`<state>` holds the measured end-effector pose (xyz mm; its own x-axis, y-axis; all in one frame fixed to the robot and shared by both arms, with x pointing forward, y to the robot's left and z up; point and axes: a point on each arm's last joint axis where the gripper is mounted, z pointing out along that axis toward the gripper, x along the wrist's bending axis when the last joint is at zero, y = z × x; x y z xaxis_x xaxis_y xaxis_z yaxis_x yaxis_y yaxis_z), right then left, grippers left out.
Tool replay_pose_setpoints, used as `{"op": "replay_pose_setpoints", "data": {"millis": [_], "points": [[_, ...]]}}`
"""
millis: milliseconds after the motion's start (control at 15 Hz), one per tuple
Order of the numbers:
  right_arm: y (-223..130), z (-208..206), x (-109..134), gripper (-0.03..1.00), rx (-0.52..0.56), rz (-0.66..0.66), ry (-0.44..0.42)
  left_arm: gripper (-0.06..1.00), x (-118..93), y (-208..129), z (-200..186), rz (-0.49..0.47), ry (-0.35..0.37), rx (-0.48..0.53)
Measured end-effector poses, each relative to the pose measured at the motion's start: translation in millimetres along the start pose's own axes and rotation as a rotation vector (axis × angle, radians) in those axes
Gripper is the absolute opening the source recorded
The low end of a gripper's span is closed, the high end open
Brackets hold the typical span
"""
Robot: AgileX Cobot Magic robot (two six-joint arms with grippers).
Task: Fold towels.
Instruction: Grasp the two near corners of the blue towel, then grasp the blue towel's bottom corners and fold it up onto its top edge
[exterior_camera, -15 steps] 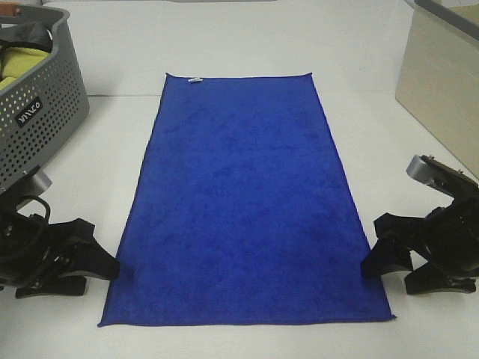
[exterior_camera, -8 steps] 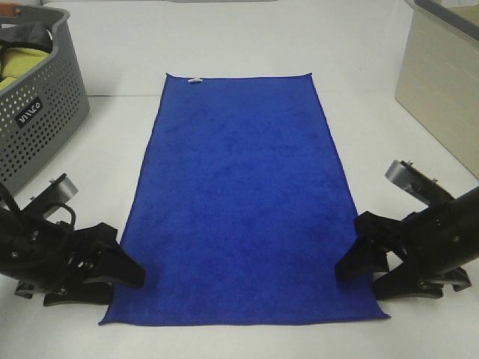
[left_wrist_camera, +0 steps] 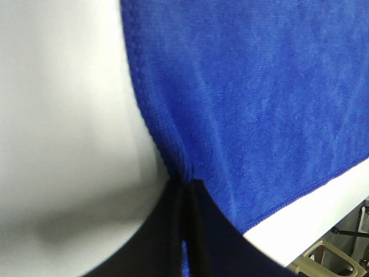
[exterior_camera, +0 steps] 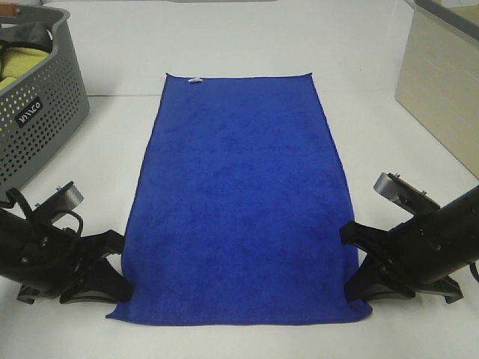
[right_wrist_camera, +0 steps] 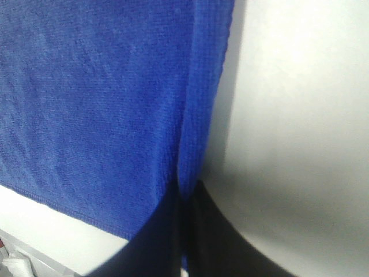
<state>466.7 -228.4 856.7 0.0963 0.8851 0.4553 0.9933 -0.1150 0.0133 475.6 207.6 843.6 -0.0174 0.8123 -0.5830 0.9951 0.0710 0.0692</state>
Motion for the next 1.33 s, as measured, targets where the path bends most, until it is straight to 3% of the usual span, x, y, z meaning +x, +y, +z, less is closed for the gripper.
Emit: {"op": "replay_pose_setpoints", "data": {"millis": [400,667,867,1067,1333], "points": [[-11.1,-37.1,15.2,0.00,-0.067,-0.042,0.011,0.00,-16.1,-19.3,-29.8,0.058,-0.019,-0.012],[-73.4,-55.7,8.5,0.00,-0.056,-0.012,0.027,0.00,-22.2,-73.2,-55.7,0.075,-0.068,-0.007],[-94.0,-67.2,10.7,0.00,-0.113,0.004,0.073,0.00,-20.5,-98.9,-63.8,0.053,-0.076,-0.017],[-96.8,-75.7,14.6,0.00,-0.167,-0.002,0.096,0.00,-21.2,-101.4,-65.2,0.033,-0.081,-0.011],[-74.9,-91.3,27.0,0.00,-0.224,-0.065,0.089,0.00,-42.5,-60.0,-78.5,0.057,-0.111,-0.119]]}}
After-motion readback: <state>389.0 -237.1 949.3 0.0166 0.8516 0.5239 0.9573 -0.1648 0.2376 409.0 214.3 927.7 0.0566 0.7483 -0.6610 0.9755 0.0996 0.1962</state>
